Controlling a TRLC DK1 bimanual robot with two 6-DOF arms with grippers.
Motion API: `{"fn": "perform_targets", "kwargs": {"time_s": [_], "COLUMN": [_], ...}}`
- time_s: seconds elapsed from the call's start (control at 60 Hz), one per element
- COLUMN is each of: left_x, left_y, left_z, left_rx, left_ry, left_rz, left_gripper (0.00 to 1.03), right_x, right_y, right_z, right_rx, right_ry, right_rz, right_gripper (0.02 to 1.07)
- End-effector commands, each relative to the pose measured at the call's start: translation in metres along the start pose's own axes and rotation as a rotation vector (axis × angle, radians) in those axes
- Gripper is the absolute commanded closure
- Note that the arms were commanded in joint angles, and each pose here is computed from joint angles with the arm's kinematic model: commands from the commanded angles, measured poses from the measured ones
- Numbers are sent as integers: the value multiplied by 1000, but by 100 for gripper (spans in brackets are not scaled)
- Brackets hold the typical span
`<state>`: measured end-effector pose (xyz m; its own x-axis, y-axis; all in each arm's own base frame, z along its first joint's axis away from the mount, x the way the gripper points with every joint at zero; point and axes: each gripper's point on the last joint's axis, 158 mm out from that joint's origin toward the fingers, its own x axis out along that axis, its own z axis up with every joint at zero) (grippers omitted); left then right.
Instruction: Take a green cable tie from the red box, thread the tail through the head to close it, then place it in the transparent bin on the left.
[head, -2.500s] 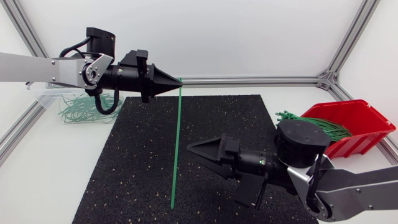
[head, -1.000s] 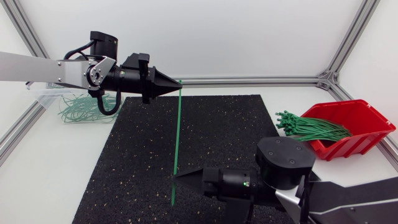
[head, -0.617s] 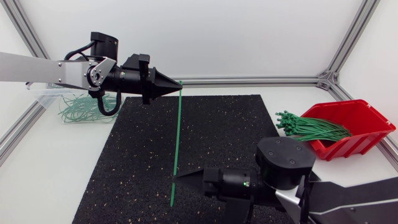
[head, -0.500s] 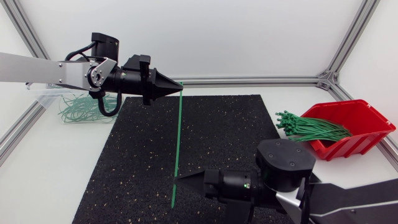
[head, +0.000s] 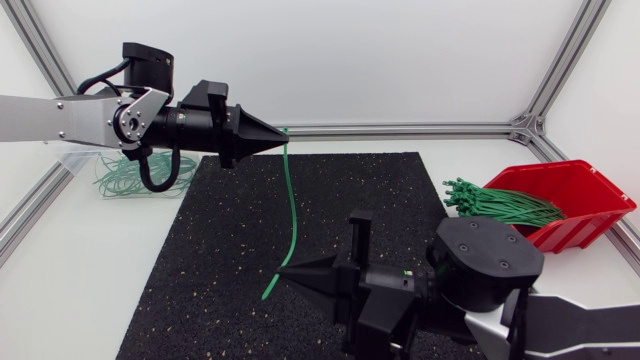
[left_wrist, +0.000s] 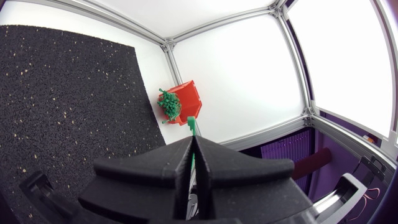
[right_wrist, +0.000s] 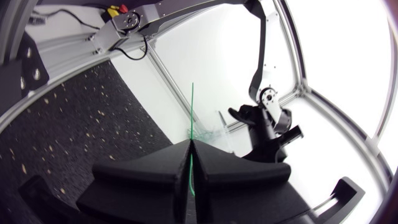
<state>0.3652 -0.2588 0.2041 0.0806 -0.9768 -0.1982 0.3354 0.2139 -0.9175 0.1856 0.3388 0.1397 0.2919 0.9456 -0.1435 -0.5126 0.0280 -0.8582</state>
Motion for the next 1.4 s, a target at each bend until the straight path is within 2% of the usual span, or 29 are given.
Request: {"fn": "perform_targets", "kwargs": {"time_s": [0.0,0.133,0.2,0.367,0.433,0.6,0.683,0.833,1.1,1.383], "left_x": [-1,-1,1,5,8,5,0,-7,-22,-13], "left_y": [-7,-16,-19,-38,-48,-74,-89,-112,-150,-174], "left_z": [-15,-32,-42,-68,-82,-104,-111,-122,-137,-157], "left_rx": [16,47,80,174,207,299,329,358,425,439], "left_ry": [16,26,26,19,22,-20,-56,-103,-193,-193], "left_rz": [-10,-15,-6,-7,-8,-4,-20,-52,-112,-156], "left_gripper": [100,100,100,100,100,100,100,100,100,100], "right_x": [0,-5,-7,-10,-16,-33,-42,-57,-74,-85], "right_y": [2,18,24,29,32,14,-3,-36,-85,-101], "right_z": [7,4,12,28,49,88,95,117,158,172], "right_rx": [191,442,465,650,749,1067,1214,1431,1674,1912], "right_ry": [-2,97,103,176,153,99,120,70,25,145], "right_rz": [27,160,201,315,389,478,462,480,568,614], "right_gripper": [101,101,101,101,101,101,101,101,101,101]}}
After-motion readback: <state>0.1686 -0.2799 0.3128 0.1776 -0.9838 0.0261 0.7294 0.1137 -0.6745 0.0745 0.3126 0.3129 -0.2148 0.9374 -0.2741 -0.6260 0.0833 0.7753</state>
